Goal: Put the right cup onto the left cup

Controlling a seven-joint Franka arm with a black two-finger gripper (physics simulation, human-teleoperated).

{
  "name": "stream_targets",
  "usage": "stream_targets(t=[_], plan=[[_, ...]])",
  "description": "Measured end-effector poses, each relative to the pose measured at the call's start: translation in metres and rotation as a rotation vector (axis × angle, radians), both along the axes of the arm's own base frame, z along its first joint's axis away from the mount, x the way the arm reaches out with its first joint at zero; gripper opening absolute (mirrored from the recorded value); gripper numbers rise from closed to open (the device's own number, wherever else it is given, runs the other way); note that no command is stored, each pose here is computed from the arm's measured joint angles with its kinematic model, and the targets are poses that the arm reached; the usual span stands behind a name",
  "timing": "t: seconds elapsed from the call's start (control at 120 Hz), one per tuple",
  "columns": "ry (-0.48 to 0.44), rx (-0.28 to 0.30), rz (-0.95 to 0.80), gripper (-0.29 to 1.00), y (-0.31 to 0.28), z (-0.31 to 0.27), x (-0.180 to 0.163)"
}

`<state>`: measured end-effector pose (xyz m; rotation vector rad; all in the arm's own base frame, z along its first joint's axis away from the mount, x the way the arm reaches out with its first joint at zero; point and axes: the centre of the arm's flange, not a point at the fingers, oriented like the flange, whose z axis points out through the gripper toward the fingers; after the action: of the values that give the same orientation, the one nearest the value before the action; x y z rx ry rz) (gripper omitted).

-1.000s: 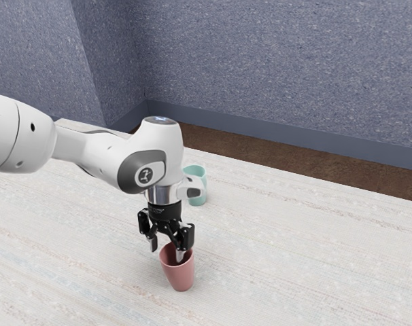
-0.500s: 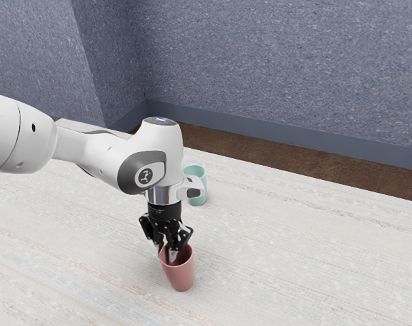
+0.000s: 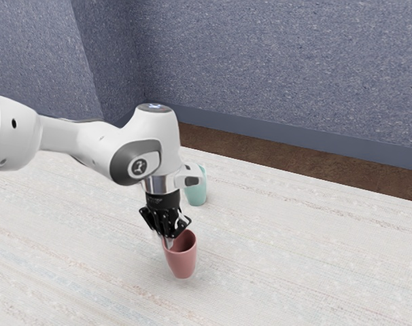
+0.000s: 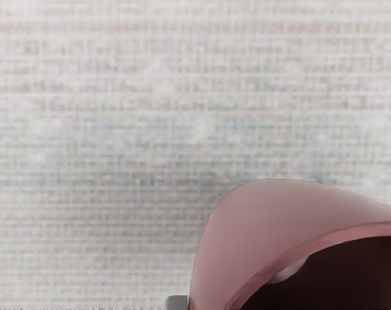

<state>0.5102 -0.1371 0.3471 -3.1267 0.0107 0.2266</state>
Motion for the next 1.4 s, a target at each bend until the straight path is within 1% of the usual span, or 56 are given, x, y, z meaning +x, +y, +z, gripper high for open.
stream_targets(t=[0.092, 0.217, 0.517, 0.683, 0.867, 1.0, 1.4], plan=[[-0.033, -0.003, -0.004, -0.07, -0.003, 0.02, 0.002], [-0.069, -0.01, -0.008, -0.08, -0.009, 0.056, 0.014], [-0.097, -0.011, -0.002, -0.08, -0.007, 0.125, 0.036], [-0.095, -0.003, 0.006, -0.08, 0.0, 0.147, 0.044], [-0.088, 0.003, 0.017, -0.08, 0.007, 0.151, 0.065], [-0.089, 0.003, 0.053, -0.08, 0.027, 0.151, 0.081], [-0.115, -0.011, 0.103, -0.08, 0.054, 0.152, 0.139]])
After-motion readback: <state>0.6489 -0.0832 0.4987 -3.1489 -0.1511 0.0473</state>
